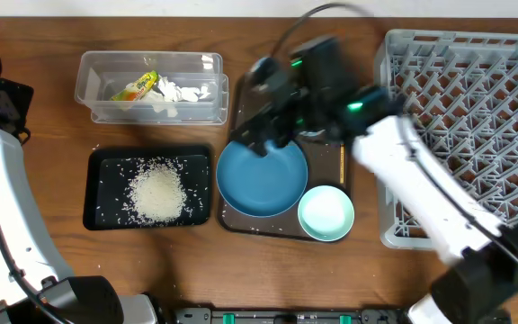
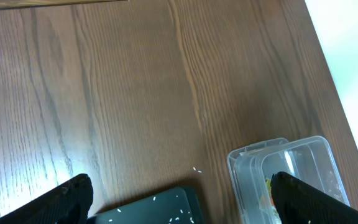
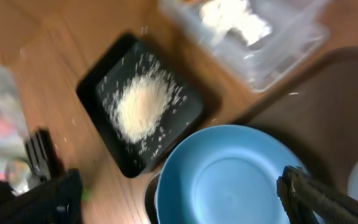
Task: Sort waste into correct bins and load items into the dishwasher rack
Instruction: 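Grasp the blue plate rim with the right gripper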
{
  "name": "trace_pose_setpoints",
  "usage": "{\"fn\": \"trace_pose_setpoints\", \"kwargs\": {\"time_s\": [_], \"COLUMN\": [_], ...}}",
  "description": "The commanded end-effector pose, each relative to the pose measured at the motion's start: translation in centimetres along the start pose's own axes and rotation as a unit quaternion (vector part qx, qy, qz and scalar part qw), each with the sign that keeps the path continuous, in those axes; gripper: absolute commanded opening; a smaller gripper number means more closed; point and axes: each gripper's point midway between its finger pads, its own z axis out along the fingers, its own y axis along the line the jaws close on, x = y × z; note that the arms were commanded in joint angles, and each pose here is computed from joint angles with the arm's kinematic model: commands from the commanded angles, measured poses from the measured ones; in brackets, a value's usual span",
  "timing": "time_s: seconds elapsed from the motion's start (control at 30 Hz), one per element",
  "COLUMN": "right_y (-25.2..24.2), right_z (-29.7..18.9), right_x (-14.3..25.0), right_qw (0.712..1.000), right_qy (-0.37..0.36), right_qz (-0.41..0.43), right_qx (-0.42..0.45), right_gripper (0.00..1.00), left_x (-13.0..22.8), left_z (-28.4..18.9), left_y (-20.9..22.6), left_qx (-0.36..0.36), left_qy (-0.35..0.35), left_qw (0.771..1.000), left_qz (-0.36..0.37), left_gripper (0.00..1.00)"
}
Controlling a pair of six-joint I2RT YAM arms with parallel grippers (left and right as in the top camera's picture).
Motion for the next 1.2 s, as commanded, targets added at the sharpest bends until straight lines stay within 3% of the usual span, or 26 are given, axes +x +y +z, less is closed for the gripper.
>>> {"fn": "trace_pose_setpoints", "kwargs": {"time_s": [0.0, 0.4, 0.5, 0.57, 0.63, 0.97, 1.17], "right_y": [1.6, 2.4, 1.4, 1.0, 1.4, 1.4, 2.1], "right_z": [2.8, 13.1, 13.5, 13.7, 14.2, 12.9, 12.1], "right_x": [-0.1, 5.8, 6.6, 7.3, 8.8, 14.4, 16.2], "right_qw": [0.999, 0.984, 0.97, 0.963, 0.96, 0.94, 0.933], "right_qy": [0.013, 0.108, 0.12, 0.133, 0.157, 0.265, 0.305], "right_qz": [-0.048, -0.113, -0.137, -0.145, -0.144, -0.112, -0.102], "right_qx": [0.005, 0.085, 0.158, 0.183, 0.179, 0.183, 0.163], "right_gripper": [0.99, 0.94, 0.88, 0.9, 0.92, 0.7, 0.65], "left_x": [0.0, 0.0, 0.0, 0.0, 0.0, 0.0, 0.0], "left_z": [0.1, 0.1, 0.1, 0.1, 0.1, 0.1, 0.1], "left_y": [0.2, 0.2, 0.2, 0.2, 0.2, 0.2, 0.2], "left_qx": [-0.004, -0.004, -0.004, -0.004, -0.004, -0.004, -0.004], "left_qy": [-0.001, -0.001, -0.001, -0.001, -0.001, -0.001, -0.001], "left_qw": [1.0, 1.0, 1.0, 1.0, 1.0, 1.0, 1.0], "left_qz": [-0.001, -0.001, -0.001, -0.001, -0.001, -0.001, -0.001], "left_gripper": [0.93, 0.93, 0.93, 0.93, 0.93, 0.93, 0.93]}}
